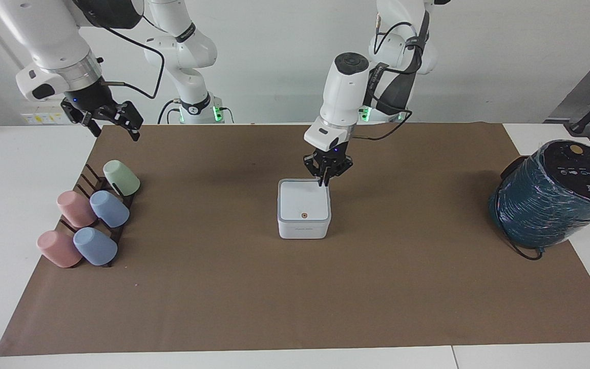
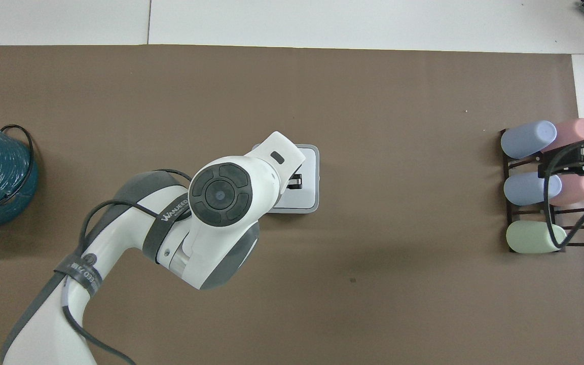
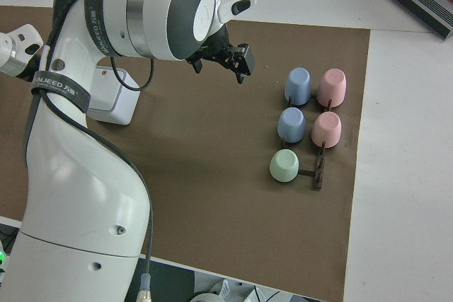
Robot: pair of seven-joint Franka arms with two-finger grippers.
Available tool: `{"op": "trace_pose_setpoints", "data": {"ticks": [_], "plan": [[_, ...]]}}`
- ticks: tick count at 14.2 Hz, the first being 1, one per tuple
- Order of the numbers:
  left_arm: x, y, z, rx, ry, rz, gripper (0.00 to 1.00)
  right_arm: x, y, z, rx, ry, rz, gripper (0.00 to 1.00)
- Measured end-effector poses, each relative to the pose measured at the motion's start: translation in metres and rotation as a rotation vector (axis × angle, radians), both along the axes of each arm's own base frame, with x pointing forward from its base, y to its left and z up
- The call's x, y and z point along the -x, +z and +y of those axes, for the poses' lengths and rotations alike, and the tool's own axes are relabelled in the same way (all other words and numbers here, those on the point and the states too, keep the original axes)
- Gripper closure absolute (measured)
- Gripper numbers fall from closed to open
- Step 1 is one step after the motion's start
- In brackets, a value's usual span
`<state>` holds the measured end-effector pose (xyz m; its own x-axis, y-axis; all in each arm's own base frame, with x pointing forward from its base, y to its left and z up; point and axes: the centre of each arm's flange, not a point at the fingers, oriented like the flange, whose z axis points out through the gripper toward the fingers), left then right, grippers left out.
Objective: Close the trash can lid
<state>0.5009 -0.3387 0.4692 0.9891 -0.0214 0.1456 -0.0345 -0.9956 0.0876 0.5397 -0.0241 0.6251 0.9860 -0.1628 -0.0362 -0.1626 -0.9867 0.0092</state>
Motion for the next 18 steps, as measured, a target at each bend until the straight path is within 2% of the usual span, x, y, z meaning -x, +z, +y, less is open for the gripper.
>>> {"op": "trace_pose_setpoints", "data": {"ticks": [4, 5, 6, 10, 14, 16, 18], "plan": [[-0.019, 0.012, 0.085, -0.053, -0.079, 0.018, 0.29, 0.0, 0.0, 0.0, 0.0, 0.0, 0.001, 0.0], [-0.023, 0.018, 0.11, -0.06, -0.08, 0.018, 0.13, 0.0, 0.0, 0.0, 0.0, 0.0, 0.001, 0.0], [-0.027, 0.027, 0.135, -0.065, -0.074, 0.017, 0.02, 0.0, 0.0, 0.0, 0.0, 0.0, 0.001, 0.0], [-0.035, 0.082, 0.225, -0.084, -0.077, -0.002, 0.0, 0.0, 0.0, 0.0, 0.0, 0.0, 0.001, 0.0], [-0.04, 0.148, 0.283, -0.104, -0.111, -0.021, 0.0, 0.0, 0.0, 0.0, 0.0, 0.0, 0.001, 0.0], [-0.043, 0.169, 0.297, -0.108, -0.112, -0.011, 0.0, 0.0, 0.0, 0.0, 0.0, 0.0, 0.001, 0.0], [-0.049, 0.181, 0.304, -0.109, -0.108, 0.022, 0.0, 0.0, 0.0, 0.0, 0.0, 0.0, 0.001, 0.0]]}}
